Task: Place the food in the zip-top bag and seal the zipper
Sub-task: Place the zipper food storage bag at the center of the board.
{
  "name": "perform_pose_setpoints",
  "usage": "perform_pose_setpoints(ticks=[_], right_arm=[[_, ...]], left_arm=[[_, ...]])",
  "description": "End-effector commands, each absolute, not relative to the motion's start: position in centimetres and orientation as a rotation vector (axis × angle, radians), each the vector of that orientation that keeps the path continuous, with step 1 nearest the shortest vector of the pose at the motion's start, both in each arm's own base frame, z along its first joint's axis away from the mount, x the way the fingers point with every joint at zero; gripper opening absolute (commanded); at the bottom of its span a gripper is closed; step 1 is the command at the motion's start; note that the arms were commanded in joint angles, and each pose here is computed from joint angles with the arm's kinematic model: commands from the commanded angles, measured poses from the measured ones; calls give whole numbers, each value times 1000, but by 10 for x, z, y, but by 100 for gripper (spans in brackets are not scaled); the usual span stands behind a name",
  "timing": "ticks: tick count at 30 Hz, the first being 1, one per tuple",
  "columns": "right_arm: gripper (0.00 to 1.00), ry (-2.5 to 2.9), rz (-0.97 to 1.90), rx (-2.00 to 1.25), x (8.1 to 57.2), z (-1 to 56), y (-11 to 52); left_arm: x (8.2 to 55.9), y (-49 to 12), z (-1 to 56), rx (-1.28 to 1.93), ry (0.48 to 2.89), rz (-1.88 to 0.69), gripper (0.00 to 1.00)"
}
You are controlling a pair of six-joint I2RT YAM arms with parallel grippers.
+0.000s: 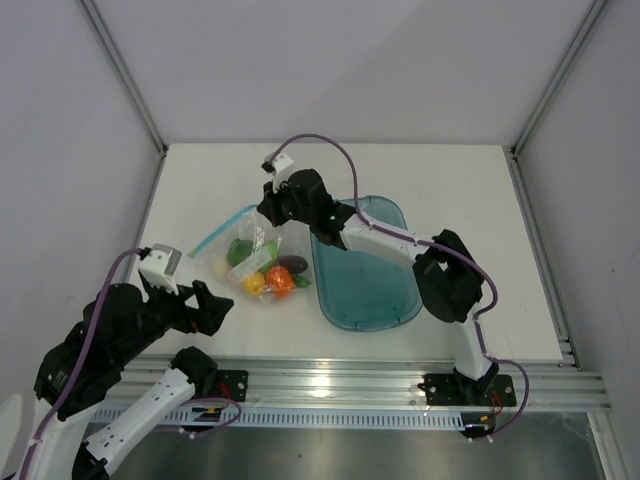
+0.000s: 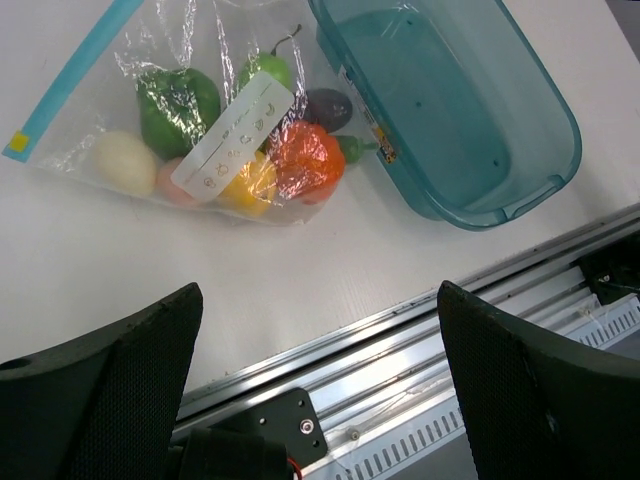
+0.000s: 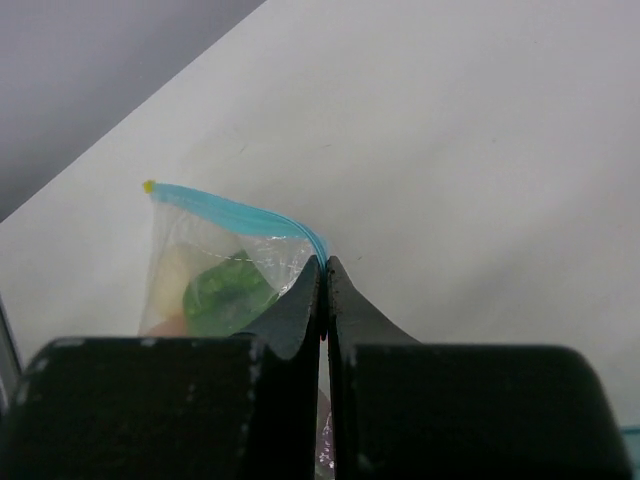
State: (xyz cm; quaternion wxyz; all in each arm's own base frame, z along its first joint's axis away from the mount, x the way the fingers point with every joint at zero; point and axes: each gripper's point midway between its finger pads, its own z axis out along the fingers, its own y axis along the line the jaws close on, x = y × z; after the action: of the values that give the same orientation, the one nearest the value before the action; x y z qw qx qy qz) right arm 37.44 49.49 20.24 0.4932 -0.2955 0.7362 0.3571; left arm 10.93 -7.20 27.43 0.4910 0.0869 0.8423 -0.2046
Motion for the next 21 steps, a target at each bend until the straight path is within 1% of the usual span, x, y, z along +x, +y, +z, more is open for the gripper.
perform_pose_setpoints(ticks=[1,2,3,4,6,8,9,12,13,15,16,18,19,20,21], right_arm=[[0,1747,849,-636,402,213,500],[0,1751,838,-629,406,209,500],[0,1791,813,-627,412,191,501],[0,1790,794,-599,421,195,501],[0,1837,763,-595,427,175,502],[1,1848,755,-590,434,172,500],[14,1847,752,-585,438,173,501],[38,1863,752,-600,438,171,500],[51,1853,751,-598,439,177,498],[63,1838,749,-608,438,187,497],[72,1826,751,-607,438,195,497],[79,1818,742,-608,439,209,496],[87,1830,730,-608,439,211,494],[92,1862,708,-614,437,211,489],[97,1851,691,-591,440,226,487]], left_arm=[[113,-79,278,179,2019,-547,99],[113,-83,280,183,2005,-573,100],[112,-85,280,182,2003,-592,100],[112,-87,279,179,2006,-603,99],[112,-91,280,173,1993,-631,99],[109,-98,279,191,1988,-683,100],[108,-99,279,196,1986,-693,99],[107,-100,277,198,1988,-698,100],[108,-100,275,196,1993,-694,100],[108,-99,272,183,1994,-695,100],[108,-100,272,178,1993,-702,100],[108,-102,269,176,1999,-717,100],[108,-104,270,174,1993,-729,100],[107,-105,271,172,1991,-741,100],[107,-108,270,169,1994,-757,100]])
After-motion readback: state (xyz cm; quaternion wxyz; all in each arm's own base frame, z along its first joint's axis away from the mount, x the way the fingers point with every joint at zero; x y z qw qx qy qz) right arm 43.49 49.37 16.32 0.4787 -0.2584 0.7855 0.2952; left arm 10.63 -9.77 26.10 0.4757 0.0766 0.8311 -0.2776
